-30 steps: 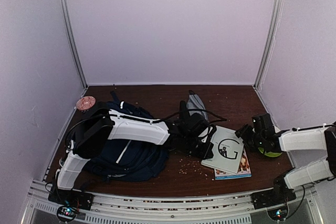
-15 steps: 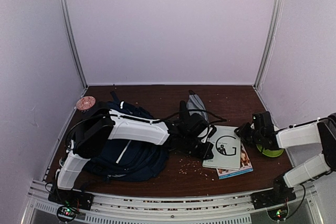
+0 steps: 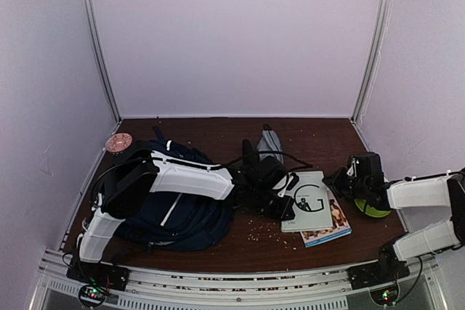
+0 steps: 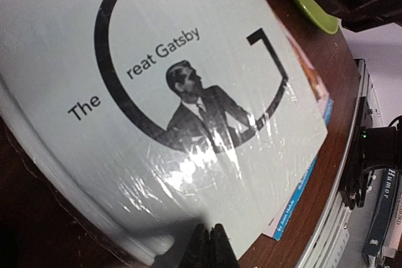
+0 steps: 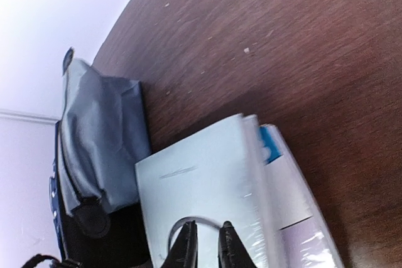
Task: Pack the student bag
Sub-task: Pick up the book from the center of the board.
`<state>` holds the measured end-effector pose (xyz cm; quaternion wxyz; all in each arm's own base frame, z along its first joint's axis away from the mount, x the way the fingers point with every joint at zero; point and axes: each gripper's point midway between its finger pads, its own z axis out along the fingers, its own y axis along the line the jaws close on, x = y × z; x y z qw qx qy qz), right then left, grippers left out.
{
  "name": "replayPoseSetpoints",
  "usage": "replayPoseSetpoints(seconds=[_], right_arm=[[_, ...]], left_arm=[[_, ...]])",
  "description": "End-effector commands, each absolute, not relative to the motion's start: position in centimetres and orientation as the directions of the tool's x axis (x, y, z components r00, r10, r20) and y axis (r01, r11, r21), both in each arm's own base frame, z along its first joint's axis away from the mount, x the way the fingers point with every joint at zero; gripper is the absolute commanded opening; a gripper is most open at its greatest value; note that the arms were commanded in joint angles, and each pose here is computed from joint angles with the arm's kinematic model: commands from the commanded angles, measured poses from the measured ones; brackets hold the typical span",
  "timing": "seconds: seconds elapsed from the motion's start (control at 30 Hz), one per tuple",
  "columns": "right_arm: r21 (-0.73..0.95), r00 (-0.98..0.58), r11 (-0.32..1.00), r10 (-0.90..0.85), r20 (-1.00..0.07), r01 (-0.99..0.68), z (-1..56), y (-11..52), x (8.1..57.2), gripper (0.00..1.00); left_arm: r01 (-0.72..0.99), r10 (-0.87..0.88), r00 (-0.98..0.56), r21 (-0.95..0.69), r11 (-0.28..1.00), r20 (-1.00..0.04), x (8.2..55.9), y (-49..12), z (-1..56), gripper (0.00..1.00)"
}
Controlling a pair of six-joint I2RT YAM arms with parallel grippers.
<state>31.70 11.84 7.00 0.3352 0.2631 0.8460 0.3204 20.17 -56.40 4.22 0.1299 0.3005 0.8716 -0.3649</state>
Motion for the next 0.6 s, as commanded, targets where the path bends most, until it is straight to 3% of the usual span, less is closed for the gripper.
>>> replayPoseSetpoints(seconds=[0.0, 0.07, 0.17, 0.3, 0.37, 0.5, 0.57], right_arm=[[0.750, -0.700, 0.652, 0.589, -0.405, 0.115, 8.9, 13.9, 30.6, 0.13], [0.737, -0.705, 0.665, 0.579, -0.409, 0.118, 8.7, 13.6, 30.1, 0.16], [0.694, -0.717, 0.700, 0.571, -0.401, 0.169, 7.5, 12.8, 29.3, 0.34], [0.641, -0.720, 0.734, 0.569, -0.398, 0.226, 6.0, 11.6, 28.4, 0.49], [0.634, -0.725, 0.735, 0.571, -0.386, 0.241, 5.5, 11.5, 28.0, 0.53], [0.623, -0.744, 0.738, 0.563, -0.359, 0.258, 4.4, 11.6, 26.9, 0.57], [0.619, -0.750, 0.740, 0.561, -0.349, 0.265, 3.9, 11.6, 26.4, 0.59]], left_arm=[[0.577, 0.467, -0.817, -0.455, 0.678, -0.339, 20.6, -52.5, -2.1, 0.06], [0.581, 0.465, -0.813, -0.442, 0.683, -0.350, 20.8, -52.3, -1.7, 0.07], [0.589, 0.466, -0.807, -0.428, 0.686, -0.364, 21.1, -52.2, -1.0, 0.07], [0.595, 0.449, -0.798, -0.407, 0.694, -0.402, 21.7, -51.8, 0.9, 0.18], [0.591, 0.432, -0.796, -0.389, 0.707, -0.424, 22.1, -51.3, 2.2, 0.29], [0.570, 0.399, -0.804, -0.380, 0.729, -0.441, 22.4, -50.5, 3.7, 0.62], [0.559, 0.382, -0.809, -0.381, 0.736, -0.447, 22.5, -50.3, 4.2, 0.71]])
